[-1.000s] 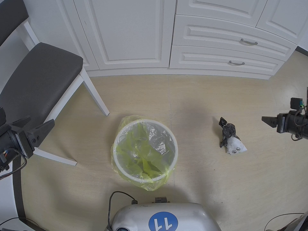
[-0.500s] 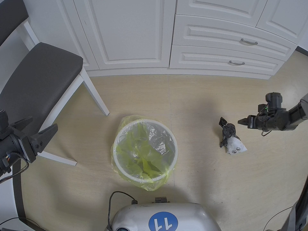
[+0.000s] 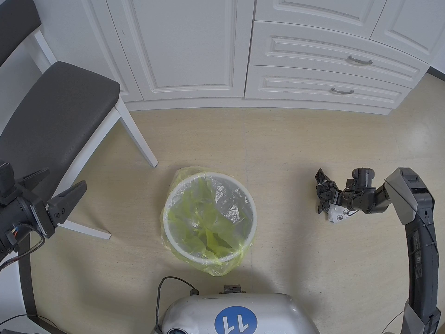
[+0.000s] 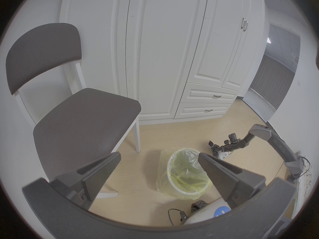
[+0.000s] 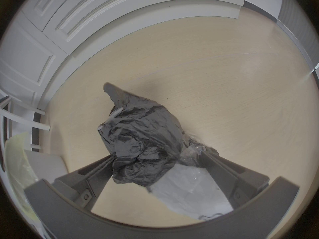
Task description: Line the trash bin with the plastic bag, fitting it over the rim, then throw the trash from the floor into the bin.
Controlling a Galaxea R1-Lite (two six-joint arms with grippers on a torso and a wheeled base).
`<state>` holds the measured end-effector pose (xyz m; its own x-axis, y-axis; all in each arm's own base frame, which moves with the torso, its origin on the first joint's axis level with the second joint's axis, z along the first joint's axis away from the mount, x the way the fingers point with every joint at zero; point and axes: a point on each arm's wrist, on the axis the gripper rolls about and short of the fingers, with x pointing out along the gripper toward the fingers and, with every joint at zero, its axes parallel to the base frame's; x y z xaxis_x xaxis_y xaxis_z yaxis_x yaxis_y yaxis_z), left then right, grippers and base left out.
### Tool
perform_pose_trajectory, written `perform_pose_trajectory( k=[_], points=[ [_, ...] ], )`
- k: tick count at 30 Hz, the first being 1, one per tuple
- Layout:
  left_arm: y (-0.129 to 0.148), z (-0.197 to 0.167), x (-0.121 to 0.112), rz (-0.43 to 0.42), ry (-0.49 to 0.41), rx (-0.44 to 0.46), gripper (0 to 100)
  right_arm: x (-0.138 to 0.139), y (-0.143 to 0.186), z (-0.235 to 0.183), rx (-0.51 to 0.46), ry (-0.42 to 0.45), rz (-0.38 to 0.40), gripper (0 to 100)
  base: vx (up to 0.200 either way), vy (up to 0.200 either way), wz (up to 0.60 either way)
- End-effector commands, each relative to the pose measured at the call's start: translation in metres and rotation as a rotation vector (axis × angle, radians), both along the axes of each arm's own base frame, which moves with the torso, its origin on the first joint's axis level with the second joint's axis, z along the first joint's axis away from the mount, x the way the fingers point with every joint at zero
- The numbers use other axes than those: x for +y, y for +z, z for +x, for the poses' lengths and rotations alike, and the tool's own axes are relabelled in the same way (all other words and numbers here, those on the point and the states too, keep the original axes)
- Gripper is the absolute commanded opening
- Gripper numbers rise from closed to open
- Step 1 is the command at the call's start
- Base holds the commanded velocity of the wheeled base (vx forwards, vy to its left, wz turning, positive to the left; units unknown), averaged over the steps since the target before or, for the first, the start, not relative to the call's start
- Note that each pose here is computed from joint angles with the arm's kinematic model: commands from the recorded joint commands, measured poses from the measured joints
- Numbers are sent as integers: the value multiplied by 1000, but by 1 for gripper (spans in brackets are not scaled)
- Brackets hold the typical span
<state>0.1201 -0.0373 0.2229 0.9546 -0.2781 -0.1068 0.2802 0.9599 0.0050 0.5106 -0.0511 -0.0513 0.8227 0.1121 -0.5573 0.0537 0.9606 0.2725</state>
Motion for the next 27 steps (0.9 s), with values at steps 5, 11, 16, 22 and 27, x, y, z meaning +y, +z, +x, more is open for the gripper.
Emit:
perform_pose_trajectory(
  k=[5, 11, 16, 22, 27],
  points=[
    [-2, 2, -1, 2, 0, 1, 100, -1, -54, 4, -10, -53, 56, 100, 0, 0, 0],
    [-2, 2, 0, 7, 2, 1, 100, 1, -31, 0, -48, -57, 66, 0, 0, 0, 0],
    [-1, 1, 0, 7, 2, -3, 100, 15, 14, -21, -46, -14, 96, 0, 0, 0, 0],
    [-1, 0, 0, 6, 2, -8, 100, 48, 99, -64, -178, 123, 123, 0, 0, 0, 0],
    [1, -1, 1, 5, 0, -17, 100, 83, 152, -113, -342, 254, 110, 0, 0, 0, 0]
  ],
)
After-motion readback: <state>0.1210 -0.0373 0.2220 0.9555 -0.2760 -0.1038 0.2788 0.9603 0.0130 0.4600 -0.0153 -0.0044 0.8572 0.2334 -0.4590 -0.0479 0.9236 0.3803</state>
